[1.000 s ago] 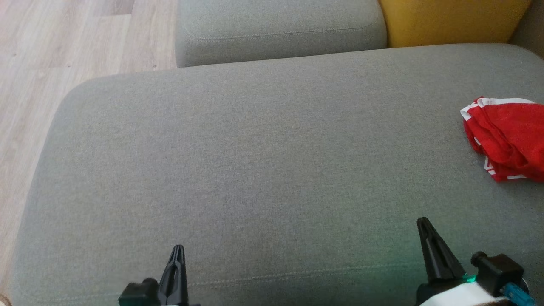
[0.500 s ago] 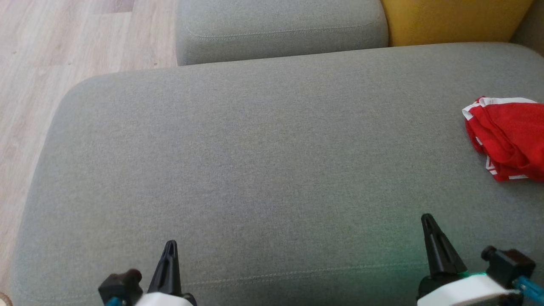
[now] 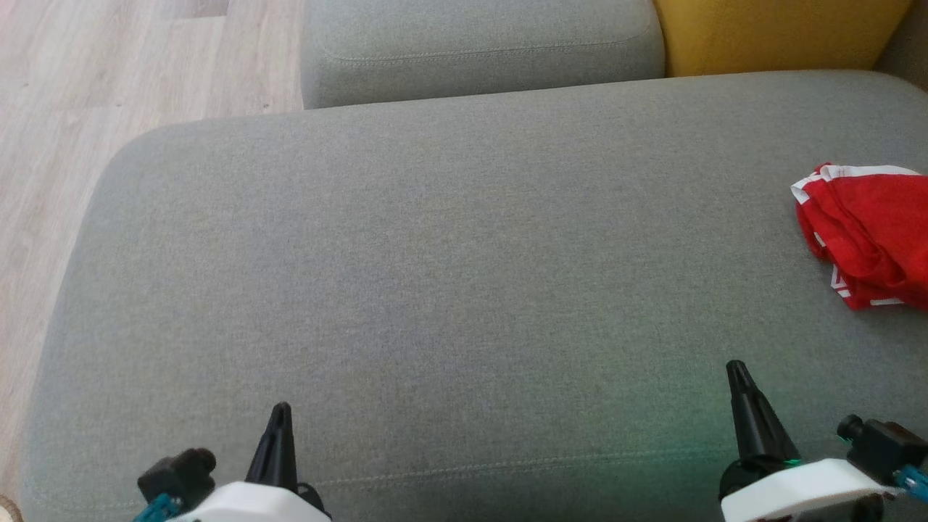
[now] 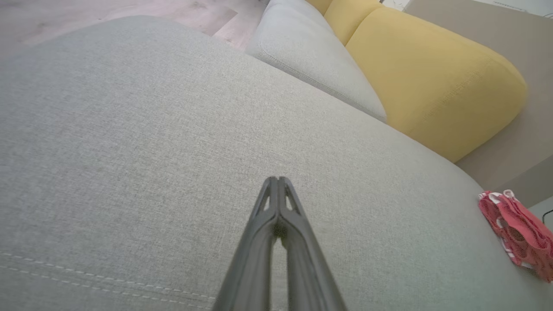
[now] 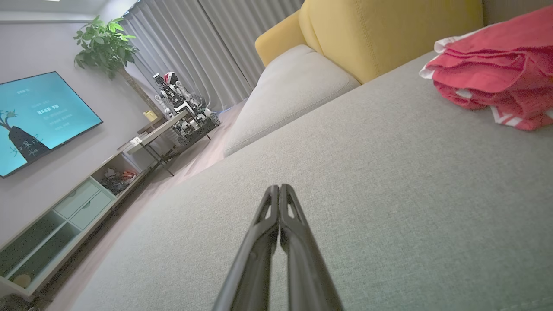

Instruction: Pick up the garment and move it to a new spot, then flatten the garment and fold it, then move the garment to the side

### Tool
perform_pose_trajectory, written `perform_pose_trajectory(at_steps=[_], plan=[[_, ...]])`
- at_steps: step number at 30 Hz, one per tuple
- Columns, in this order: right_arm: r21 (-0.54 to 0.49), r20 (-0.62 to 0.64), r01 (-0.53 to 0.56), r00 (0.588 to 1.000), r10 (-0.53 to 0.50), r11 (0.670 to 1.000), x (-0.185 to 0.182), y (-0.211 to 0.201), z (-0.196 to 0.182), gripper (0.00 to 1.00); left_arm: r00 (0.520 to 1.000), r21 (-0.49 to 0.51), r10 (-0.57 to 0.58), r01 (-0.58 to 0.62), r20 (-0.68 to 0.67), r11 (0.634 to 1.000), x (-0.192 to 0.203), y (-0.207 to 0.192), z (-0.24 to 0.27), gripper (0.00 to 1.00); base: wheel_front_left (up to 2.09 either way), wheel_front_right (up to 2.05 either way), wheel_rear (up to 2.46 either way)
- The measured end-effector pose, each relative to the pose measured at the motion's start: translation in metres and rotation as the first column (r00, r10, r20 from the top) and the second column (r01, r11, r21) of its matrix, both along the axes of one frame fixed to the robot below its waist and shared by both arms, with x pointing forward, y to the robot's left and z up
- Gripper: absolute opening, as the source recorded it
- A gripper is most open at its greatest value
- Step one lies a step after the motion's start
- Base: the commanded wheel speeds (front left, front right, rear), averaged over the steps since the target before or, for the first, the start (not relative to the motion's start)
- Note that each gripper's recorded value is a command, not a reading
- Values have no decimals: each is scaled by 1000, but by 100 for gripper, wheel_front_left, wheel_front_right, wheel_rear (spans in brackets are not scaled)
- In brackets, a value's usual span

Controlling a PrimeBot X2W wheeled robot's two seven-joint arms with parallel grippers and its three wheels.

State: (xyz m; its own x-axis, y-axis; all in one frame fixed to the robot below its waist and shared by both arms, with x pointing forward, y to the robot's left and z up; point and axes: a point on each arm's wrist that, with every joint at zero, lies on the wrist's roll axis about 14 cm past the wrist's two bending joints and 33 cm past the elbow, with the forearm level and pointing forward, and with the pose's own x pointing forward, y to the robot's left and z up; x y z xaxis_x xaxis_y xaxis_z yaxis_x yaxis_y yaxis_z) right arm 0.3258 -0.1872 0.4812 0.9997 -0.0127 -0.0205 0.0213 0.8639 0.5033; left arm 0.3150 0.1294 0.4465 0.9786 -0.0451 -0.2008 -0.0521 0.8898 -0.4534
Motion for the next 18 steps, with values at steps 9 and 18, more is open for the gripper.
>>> perform_pose_trajectory(at_steps=[9,18], plan=[[102,-9,12,1000,-11,995,7,-3,0,0,999,-102,28,-31,-30,994,4,8,-4,0,0,0,0],[206,-33,33,999,-27,978,9,-7,-4,0,998,-211,44,-53,-46,976,11,12,-3,0,0,0,0]])
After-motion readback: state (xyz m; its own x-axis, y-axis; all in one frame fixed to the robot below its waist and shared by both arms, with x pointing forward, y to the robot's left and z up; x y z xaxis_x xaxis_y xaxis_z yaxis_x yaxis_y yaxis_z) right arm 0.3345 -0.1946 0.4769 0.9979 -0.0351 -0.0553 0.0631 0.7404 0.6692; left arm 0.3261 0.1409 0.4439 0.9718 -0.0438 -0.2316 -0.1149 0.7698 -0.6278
